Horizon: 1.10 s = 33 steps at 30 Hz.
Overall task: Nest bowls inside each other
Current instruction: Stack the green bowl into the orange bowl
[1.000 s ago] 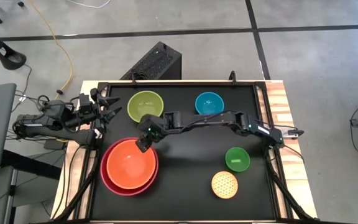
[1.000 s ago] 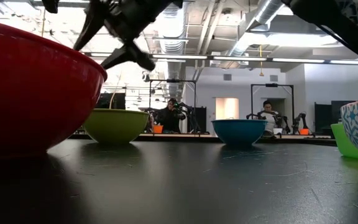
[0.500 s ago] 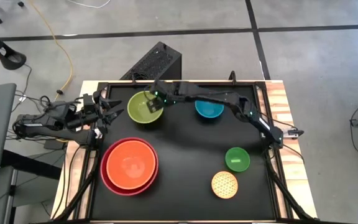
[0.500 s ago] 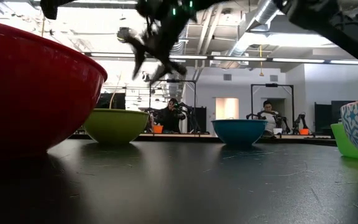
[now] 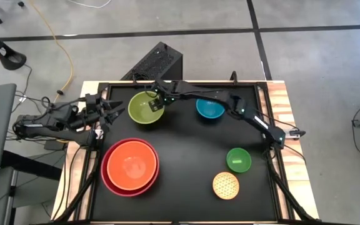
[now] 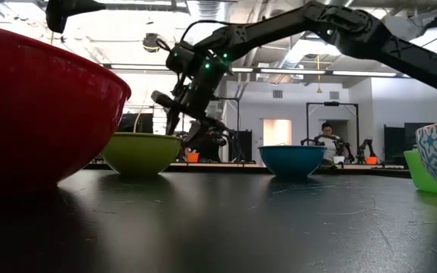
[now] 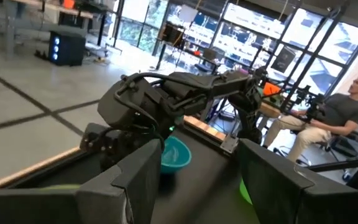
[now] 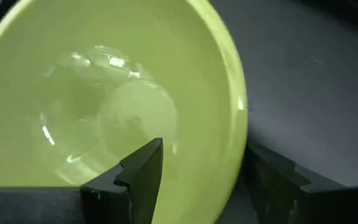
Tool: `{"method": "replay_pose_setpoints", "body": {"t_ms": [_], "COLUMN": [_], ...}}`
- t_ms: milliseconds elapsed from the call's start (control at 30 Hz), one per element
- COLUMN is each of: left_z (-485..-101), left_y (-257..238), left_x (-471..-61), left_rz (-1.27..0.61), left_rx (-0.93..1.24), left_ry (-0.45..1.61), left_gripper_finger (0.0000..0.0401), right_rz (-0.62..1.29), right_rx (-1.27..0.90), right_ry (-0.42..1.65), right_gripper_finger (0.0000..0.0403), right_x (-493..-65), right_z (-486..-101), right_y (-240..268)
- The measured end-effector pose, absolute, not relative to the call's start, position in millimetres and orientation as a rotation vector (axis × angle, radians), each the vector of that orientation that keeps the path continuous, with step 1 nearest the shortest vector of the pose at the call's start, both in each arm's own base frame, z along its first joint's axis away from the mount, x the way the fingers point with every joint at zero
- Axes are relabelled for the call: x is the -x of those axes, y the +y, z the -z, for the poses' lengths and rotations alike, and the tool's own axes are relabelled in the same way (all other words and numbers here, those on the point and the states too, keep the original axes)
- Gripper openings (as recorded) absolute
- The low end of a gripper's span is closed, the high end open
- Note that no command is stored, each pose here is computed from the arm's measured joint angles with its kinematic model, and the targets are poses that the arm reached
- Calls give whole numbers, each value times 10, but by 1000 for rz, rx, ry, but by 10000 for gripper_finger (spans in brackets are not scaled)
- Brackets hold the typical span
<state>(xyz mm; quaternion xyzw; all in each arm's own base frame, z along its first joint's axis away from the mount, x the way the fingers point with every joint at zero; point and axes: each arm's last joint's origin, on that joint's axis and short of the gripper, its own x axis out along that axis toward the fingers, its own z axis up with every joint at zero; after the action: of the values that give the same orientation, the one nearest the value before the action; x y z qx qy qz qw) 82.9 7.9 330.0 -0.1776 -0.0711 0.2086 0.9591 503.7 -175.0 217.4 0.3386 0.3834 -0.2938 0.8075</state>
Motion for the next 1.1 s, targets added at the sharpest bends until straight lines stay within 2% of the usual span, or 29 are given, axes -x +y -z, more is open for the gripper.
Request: {"method": "replay_pose_setpoints", "body": {"t_ms": [100, 167, 267, 367, 433, 633, 767, 867, 1100], "left_z": [-3285, -3283, -3271, -3269, -3269, -3268, -3268, -3275, -3319], "left_y": [79, 79, 79, 79, 77, 71, 60, 55, 49], "left_x": [-830, -830, -831, -831, -832, -834, -839, -839, -837], "left_rz": [-425, -425, -426, -426, -420, -397, -356, -340, -308], "left_rx": [380, 389, 392, 392, 393, 392, 392, 394, 359], "left_ry": [-135, -134, -124, -121, -120, -115, -106, -110, -144], "left_gripper_finger": [203, 203, 203, 203, 203, 203, 203, 203, 203], "right_rz": [666, 693, 699, 660, 642, 674, 660, 612, 527], "right_rx": [-712, -677, -664, -695, -714, -720, -687, -642, -574], "right_ry": [852, 834, 828, 834, 834, 829, 762, 747, 882], "right_gripper_finger": [219, 197, 138, 50, 20, 19, 11, 11, 11], "right_x": [-5028, -5041, -5034, -5021, -5001, -4885, -4730, -4588, -4275], "right_z": [-2120, -2136, -2170, -2171, -2206, -2374, -2813, -3182, -3635], "right_y": [-1716, -1697, -1693, -1739, -1764, -1841, -1803, -1613, -857]}}
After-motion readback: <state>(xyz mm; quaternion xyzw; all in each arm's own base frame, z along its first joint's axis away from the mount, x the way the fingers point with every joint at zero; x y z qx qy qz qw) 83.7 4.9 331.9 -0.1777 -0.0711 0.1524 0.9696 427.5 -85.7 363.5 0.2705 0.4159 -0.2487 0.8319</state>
